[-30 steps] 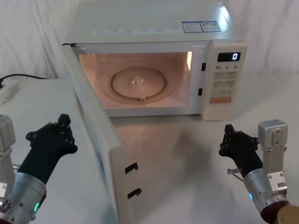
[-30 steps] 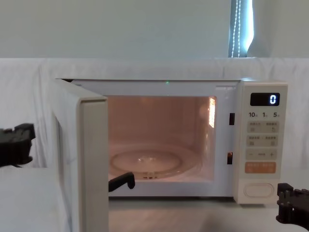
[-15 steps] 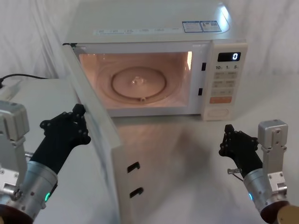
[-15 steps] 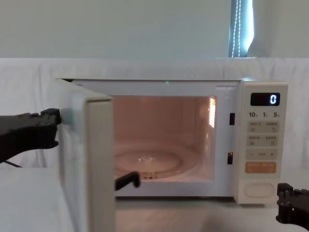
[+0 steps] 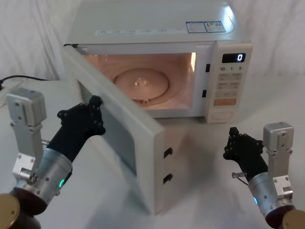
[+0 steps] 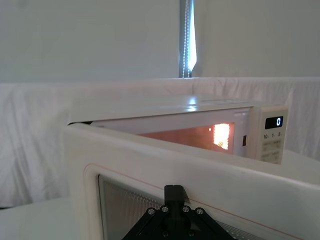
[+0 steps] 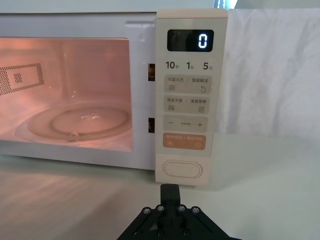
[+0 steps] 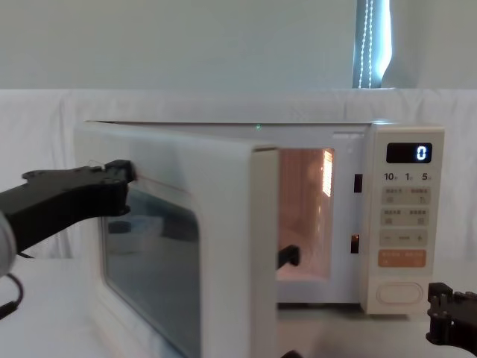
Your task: Press the button to open the microwave door with one hand; close the microwave door with the other hand.
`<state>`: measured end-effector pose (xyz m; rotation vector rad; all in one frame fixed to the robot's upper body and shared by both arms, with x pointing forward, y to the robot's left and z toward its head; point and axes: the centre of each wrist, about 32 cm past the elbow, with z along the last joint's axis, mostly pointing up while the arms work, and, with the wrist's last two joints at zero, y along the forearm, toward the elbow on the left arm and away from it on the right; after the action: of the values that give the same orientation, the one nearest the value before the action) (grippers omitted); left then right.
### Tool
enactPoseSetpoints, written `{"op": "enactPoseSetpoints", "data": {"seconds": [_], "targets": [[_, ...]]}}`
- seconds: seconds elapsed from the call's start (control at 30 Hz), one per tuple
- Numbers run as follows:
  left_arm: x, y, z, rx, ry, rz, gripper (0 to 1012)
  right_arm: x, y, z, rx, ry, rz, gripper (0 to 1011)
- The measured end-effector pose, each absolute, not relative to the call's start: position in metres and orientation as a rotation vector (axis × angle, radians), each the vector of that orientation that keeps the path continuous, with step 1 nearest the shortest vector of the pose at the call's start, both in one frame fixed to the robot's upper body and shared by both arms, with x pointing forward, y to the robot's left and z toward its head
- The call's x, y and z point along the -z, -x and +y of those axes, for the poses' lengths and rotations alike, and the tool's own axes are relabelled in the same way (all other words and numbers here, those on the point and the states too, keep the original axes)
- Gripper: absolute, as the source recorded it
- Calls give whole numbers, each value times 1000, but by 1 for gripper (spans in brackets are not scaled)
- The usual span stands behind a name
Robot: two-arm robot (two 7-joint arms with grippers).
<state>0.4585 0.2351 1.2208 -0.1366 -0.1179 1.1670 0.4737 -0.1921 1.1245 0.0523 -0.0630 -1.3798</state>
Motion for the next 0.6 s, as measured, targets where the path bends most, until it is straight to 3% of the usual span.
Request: {"op": "enactPoseSetpoints", "data": {"seconds": [0.27, 0.6], "targets": [[-1223, -478, 220, -1122, 147, -119, 0, -1125, -474, -192, 1380, -52, -63, 0], [-1223, -499, 205, -1111, 149, -99, 0, -1125, -474, -192, 1380, -52, -63, 0]]}}
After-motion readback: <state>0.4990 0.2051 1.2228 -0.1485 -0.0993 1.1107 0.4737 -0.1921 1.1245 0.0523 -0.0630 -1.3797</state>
